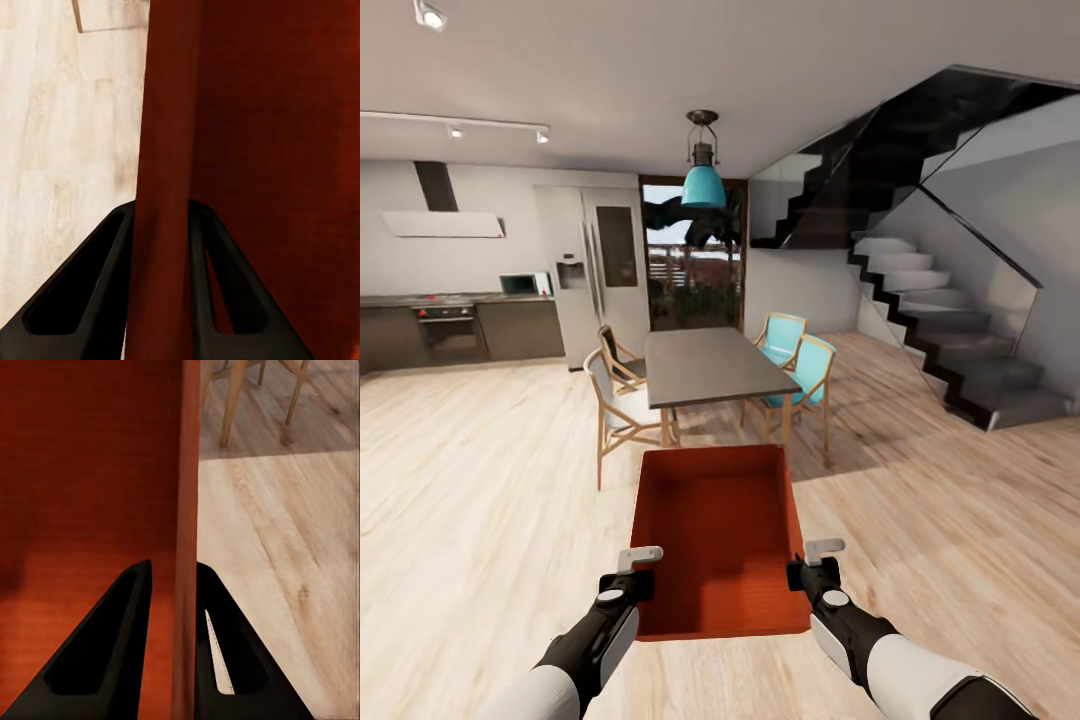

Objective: Move the two storage containers from the living room to the garage. In the garage, place one container on the floor and stack the other container on top of it (either order is fine).

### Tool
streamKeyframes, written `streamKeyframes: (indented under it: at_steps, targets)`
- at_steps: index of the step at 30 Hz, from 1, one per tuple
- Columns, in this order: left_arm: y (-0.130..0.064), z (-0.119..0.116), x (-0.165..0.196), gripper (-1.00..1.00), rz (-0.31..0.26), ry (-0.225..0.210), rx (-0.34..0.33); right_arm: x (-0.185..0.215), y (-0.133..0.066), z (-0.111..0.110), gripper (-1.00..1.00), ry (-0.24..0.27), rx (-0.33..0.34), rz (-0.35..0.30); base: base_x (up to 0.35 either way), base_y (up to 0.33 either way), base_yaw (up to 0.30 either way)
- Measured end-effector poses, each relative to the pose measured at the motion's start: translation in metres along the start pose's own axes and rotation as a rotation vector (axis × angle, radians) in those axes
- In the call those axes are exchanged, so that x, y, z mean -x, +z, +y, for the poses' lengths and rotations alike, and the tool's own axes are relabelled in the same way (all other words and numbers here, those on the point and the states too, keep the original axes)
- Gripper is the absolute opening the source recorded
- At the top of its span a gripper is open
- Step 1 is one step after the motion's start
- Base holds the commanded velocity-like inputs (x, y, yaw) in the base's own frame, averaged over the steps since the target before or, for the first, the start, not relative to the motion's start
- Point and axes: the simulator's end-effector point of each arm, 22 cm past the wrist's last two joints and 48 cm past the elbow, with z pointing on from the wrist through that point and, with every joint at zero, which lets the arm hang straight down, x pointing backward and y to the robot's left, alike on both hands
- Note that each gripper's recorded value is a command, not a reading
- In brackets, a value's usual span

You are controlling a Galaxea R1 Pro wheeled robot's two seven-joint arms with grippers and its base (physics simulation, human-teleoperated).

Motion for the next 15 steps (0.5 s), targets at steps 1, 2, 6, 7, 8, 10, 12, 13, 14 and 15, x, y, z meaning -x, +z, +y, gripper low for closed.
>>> streamKeyframes:
  at_steps: [1,2,6,7,8,10,12,13,14,15]
  targets:
    - [0.0,0.0,-0.0001,-1.0,0.0,0.0,0.0,0.0,0.0,0.0,-1.0,0.0,0.0,0.0,0.0,0.0,-0.29]
    - [0.0,0.0,-0.0001,-1.0,0.0,0.0,0.0,0.0,0.0,0.0,-1.0,0.0,0.0,0.0,0.0,0.0,-0.29]
    - [0.0,0.0,0.0,-1.0,0.0,0.0,0.0,0.0,0.0,0.0,-1.0,0.0,0.0,0.0,0.0,0.0,-0.29]
    - [0.0,0.0,0.0,-1.0,0.0,0.0,0.0,0.0,0.0,0.0,-1.0,0.0,0.0,0.0,0.0,0.0,-0.29]
    - [0.0,0.0,0.0,-1.0,0.0,0.0,0.0,0.0,0.0,0.0,-1.0,0.0,0.0,0.0,0.0,0.0,-0.29]
    - [0.0,-0.0001,0.0,-1.0,0.0,0.0,0.0,0.0,0.0,0.0,-1.0,0.0,0.0,0.0,0.0,0.0,-0.29]
    - [0.0,0.0,0.0,-1.0,0.0,0.0,0.0,0.0,0.0,0.0,-1.0,0.0,0.0,0.0,0.0,0.0,-0.29]
    - [0.0,-0.0001,0.0,-1.0,0.0,0.0,0.0,0.0,0.0,0.0,-1.0,0.0,0.0,0.0,0.0,0.0,-0.29]
    - [0.0,-0.0001,0.0,-1.0,0.0,0.0,0.0,0.0,0.0,0.0,-1.0,0.0,0.001,0.0,0.0,0.0,-0.29]
    - [0.0,-0.0001,0.0,-1.0,0.0,0.0,0.0,0.0,0.0,0.0,-1.0,0.0,0.001,0.0,0.0,0.0,-0.29]
